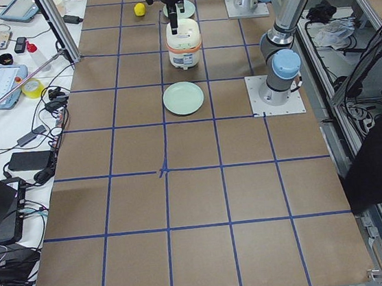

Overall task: Press rice cooker button
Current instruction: 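Press down on the green lid button with the right gripper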

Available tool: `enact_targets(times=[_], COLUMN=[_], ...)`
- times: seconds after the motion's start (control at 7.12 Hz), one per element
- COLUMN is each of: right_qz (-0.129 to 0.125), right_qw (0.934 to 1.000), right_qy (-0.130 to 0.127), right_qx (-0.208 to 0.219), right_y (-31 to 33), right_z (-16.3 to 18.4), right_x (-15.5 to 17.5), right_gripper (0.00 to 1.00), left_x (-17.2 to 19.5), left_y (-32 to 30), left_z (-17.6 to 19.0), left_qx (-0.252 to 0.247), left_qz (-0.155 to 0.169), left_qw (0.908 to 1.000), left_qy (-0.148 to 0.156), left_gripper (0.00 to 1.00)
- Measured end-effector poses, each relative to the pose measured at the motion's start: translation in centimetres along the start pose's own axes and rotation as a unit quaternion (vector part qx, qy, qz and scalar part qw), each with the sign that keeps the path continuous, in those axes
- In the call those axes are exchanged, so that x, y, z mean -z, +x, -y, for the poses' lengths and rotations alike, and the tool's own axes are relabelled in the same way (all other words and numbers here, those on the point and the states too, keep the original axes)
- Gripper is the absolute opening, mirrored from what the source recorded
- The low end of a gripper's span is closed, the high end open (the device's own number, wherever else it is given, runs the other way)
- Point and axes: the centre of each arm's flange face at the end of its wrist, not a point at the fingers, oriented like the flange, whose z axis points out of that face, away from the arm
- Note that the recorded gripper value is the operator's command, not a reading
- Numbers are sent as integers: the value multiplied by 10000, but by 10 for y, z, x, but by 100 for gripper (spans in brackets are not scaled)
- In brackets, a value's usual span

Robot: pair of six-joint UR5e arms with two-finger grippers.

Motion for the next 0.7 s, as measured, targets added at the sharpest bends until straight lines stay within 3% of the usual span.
enact_targets(times=[0.7], right_qz=[88], right_qw=[9998], right_qy=[155], right_qx=[87], right_y=[-9], right_z=[0], right_x=[-16], right_gripper=[0], left_x=[0], left_y=[0], left_z=[0], left_qx=[0], left_qz=[0], left_qw=[10000], left_qy=[-2], left_gripper=[100])
